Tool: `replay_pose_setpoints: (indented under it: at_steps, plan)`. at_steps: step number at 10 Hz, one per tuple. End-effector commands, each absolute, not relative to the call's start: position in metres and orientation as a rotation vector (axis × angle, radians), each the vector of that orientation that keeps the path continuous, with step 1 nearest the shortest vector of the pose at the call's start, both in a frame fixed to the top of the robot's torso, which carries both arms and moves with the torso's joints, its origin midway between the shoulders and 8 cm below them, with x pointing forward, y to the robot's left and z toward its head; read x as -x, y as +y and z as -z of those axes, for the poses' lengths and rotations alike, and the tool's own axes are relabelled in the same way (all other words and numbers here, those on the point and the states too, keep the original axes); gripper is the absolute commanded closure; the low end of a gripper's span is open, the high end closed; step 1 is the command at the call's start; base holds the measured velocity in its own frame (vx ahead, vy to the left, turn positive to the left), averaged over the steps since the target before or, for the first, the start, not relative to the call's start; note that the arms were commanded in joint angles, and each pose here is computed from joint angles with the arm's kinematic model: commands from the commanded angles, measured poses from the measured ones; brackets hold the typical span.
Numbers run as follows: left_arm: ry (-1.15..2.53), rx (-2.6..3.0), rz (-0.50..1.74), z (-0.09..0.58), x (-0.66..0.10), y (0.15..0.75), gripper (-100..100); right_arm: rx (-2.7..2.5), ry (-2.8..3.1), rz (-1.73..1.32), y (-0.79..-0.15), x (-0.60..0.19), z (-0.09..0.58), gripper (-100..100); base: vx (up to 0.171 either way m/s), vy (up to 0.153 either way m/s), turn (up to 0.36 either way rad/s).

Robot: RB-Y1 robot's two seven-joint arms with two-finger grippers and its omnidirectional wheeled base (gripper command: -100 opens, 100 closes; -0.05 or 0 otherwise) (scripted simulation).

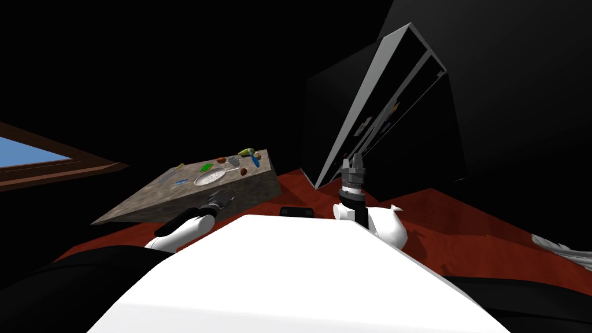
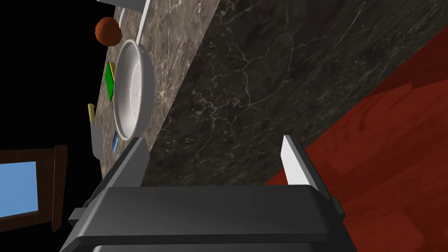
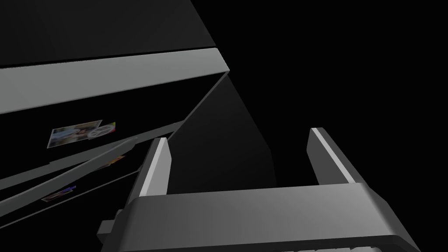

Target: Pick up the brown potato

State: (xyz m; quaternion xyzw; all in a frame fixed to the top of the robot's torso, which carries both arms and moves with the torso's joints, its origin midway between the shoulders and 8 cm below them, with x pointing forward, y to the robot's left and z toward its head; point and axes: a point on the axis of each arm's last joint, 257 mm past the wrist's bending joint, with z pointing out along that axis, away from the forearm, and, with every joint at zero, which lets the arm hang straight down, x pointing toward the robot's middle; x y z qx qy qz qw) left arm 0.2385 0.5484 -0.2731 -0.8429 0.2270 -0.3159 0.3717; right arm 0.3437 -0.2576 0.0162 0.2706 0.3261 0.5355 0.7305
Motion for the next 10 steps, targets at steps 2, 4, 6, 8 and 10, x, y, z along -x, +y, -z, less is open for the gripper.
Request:
replay_pose_setpoints:
  at_steps: [2, 4, 6, 8, 10]
  plan:
    - [0.491, 2.255, 0.77, 0.282, -0.212, 0.56, -100, -0.596, 0.718, -1.179, -0.258, -0.344, -0.016, 0, 0.087, -0.048, 0.041]
    - [0.429, 2.315, 0.742, 0.288, -0.196, 0.568, -100, -0.596, 0.718, -1.179, -0.258, -0.344, -0.016, 0, 0.085, -0.062, 0.039]
    - [0.365, 2.37, 0.715, 0.293, -0.179, 0.575, -100, -0.596, 0.718, -1.179, -0.258, -0.344, -0.016, 0, 0.109, -0.048, 0.038]
    - [0.299, 2.423, 0.687, 0.297, -0.163, 0.581, -100, -0.596, 0.718, -1.179, -0.258, -0.344, -0.016, 0, 0.115, -0.038, 0.037]
    - [0.233, 2.479, 0.653, 0.302, -0.146, 0.584, -100, -0.596, 0.718, -1.179, -0.258, -0.344, -0.016, 0, 0.102, -0.022, 0.022]
